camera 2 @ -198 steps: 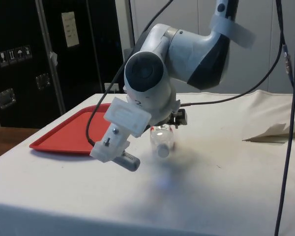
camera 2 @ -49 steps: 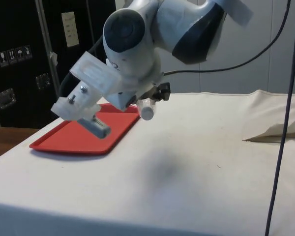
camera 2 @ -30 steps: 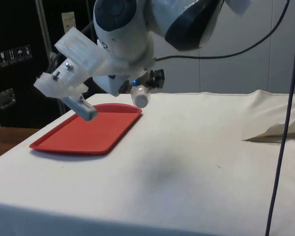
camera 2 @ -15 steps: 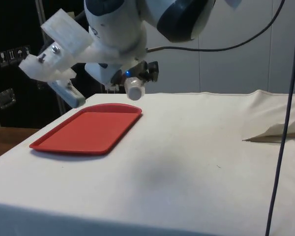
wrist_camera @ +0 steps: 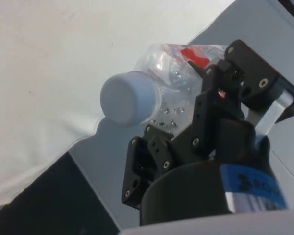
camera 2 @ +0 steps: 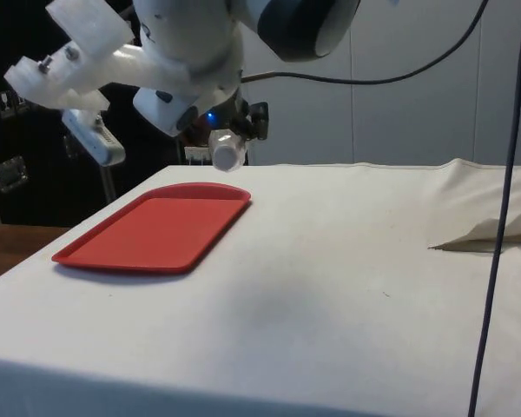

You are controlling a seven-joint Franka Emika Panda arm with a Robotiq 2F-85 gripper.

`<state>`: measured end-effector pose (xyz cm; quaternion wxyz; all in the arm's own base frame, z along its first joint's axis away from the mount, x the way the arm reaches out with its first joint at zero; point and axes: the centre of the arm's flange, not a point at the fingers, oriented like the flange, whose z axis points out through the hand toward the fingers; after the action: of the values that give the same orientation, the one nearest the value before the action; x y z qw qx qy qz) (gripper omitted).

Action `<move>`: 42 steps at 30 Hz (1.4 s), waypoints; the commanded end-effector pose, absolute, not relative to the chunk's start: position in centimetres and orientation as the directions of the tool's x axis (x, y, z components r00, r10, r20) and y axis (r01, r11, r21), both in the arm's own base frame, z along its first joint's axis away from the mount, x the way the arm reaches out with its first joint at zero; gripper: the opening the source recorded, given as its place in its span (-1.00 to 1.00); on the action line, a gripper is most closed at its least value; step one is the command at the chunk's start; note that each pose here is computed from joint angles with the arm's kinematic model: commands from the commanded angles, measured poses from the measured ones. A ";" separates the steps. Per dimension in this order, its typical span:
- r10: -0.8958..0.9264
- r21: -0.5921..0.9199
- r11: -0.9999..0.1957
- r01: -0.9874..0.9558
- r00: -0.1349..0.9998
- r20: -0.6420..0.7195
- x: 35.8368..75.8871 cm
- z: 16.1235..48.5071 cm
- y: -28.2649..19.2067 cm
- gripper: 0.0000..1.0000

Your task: Place the bottle upright on the tray.

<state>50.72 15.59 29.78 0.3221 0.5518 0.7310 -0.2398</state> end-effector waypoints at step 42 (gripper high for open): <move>0.850 0.122 0.182 0.976 -0.094 -0.519 54.9 30.3 13.4 -1.00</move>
<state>54.73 13.50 30.22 0.2505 0.6255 0.7267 -0.1334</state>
